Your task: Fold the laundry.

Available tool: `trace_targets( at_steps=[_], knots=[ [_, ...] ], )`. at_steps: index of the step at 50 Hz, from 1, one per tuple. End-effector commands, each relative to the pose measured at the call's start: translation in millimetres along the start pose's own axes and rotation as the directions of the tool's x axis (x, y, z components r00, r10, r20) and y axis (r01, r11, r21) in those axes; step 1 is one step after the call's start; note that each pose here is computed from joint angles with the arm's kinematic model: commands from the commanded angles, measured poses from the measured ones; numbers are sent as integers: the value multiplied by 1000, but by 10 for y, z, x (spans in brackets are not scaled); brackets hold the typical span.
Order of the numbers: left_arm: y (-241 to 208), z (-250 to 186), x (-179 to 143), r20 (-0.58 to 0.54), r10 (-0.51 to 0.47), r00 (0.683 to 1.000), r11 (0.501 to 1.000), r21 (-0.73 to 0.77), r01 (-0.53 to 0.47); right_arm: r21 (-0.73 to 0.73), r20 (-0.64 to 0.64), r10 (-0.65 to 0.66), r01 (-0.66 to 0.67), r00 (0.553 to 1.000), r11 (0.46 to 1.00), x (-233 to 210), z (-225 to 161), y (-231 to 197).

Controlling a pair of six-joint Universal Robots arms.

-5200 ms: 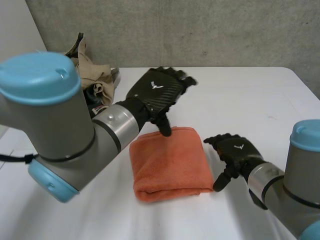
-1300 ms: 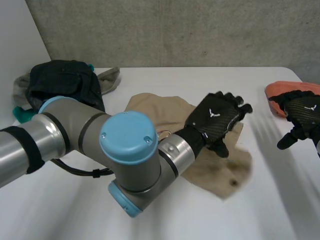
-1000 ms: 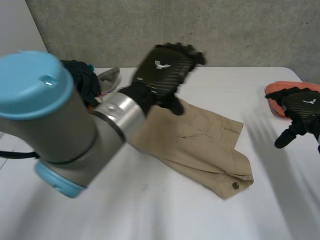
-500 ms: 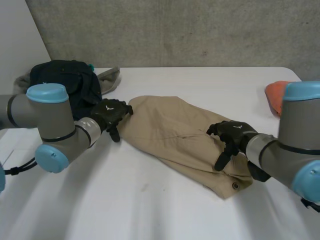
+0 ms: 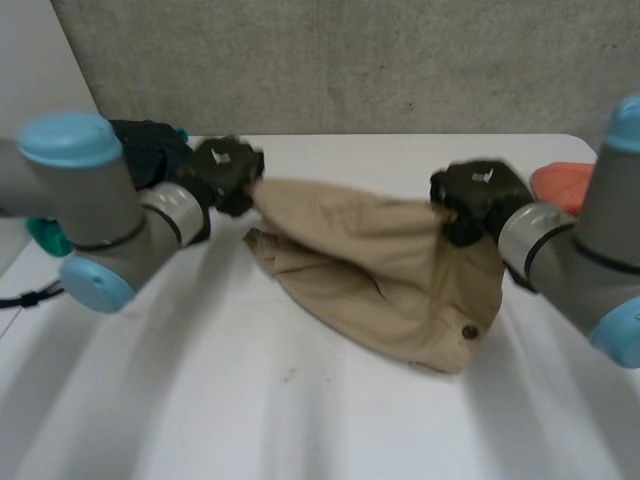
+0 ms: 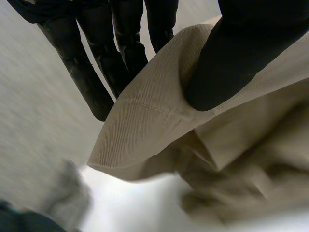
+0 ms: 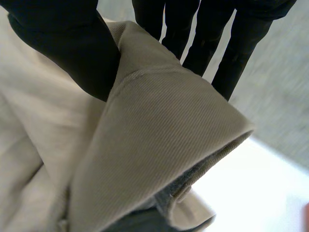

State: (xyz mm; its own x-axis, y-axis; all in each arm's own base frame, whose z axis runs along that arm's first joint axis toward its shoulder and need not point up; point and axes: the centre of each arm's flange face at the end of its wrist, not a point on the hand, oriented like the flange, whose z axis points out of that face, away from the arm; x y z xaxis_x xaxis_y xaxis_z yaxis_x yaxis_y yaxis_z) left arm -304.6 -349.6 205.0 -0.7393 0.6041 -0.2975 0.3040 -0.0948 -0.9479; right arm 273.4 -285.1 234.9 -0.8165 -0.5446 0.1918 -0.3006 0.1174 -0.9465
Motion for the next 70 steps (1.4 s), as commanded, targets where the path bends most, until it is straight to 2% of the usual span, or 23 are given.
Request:
trace_targets(
  at_steps=[1, 3, 6, 9, 10, 11, 14, 15, 19, 23, 26, 29, 31, 33, 36, 37, 41, 48, 53, 59, 65, 67, 70],
  knots=[
    [-1063, -482, -261, 100, 4, 995, 973, 227, -26, 206, -104, -161, 179, 982, 962, 180, -252, -728],
    [-1300, -622, -295, 116, 3, 993, 958, 285, -36, 299, -148, -175, 213, 973, 930, 218, -463, -1070],
    [-1805, -960, -365, 148, -10, 989, 909, 414, -53, 415, -214, -171, 248, 962, 875, 292, -815, -1498],
    [-2246, -1323, -433, 172, -36, 984, 846, 530, -62, 498, -261, -161, 276, 952, 822, 333, -1143, -1798],
    [-2354, -1419, -449, 178, -43, 983, 827, 558, -65, 544, -296, -151, 296, 943, 786, 364, -1379, -1969],
    [-2558, -1610, -472, 188, -52, 981, 787, 612, -75, 559, -310, -148, 306, 939, 771, 376, -1483, -2032],
    [-2818, -1895, -490, 201, -64, 977, 728, 680, -93, 595, -362, -132, 338, 923, 729, 440, -1796, -2203],
    [-2931, -2036, -499, 209, -68, 976, 698, 709, -103, 600, -367, -131, 342, 921, 723, 441, -1855, -2230],
    [-3101, -2270, -496, 225, -68, 972, 650, 749, -128, 601, -367, -133, 343, 921, 722, 419, -2014, -2268],
    [-3134, -2347, -476, 222, -66, 973, 641, 757, -129, 593, -359, -136, 338, 923, 731, 405, -2052, -2263],
    [-3096, -2311, -475, 218, -66, 974, 653, 747, -123, 588, -356, -134, 333, 925, 737, 401, -2041, -2252],
    [-2909, -2103, -468, 194, -70, 979, 706, 703, -89, 562, -338, -138, 317, 931, 764, 400, -1951, -2176],
    [-2700, -1832, -482, 172, -76, 982, 758, 650, -55, 539, -319, -140, 301, 937, 787, 404, -1833, -2109],
    [-2443, -1517, -497, 154, -90, 984, 810, 586, -18, 477, -283, -146, 271, 948, 836, 424, -1508, -1948],
    [-2159, -1208, -496, 133, -102, 986, 856, 516, 19, 404, -237, -133, 222, 962, 887, 447, -1112, -1732],
    [-1936, -988, -489, 119, -111, 987, 886, 462, 44, 391, -227, -125, 208, 966, 897, 449, -1034, -1682],
    [-1375, -514, -428, 86, -134, 987, 935, 341, 97, 318, -182, -92, 146, 979, 937, 450, -660, -1418],
    [-672, 71, -406, 82, -147, 986, 949, 292, 118, 253, -167, -77, 118, 983, 960, 276, 76, -893],
    [-287, 443, -636, 150, -145, 978, 936, 341, 86, 313, -196, -67, 127, 978, 941, 130, 530, -607],
    [-135, 601, -866, 196, -142, 970, 931, 359, 64, 397, -183, -70, 139, 981, 907, -62, 901, -364],
    [-113, 561, -1007, 271, -163, 949, 936, 346, 62, 441, -194, -65, 146, 979, 886, -33, 824, -557],
    [-123, 517, -981, 286, -171, 943, 941, 332, 70, 448, -199, -65, 149, 978, 882, -4, 673, -697],
    [-379, 265, -950, 296, -174, 939, 944, 321, 74, 409, -182, -77, 147, 980, 901, 10, 450, -772]
  ],
)
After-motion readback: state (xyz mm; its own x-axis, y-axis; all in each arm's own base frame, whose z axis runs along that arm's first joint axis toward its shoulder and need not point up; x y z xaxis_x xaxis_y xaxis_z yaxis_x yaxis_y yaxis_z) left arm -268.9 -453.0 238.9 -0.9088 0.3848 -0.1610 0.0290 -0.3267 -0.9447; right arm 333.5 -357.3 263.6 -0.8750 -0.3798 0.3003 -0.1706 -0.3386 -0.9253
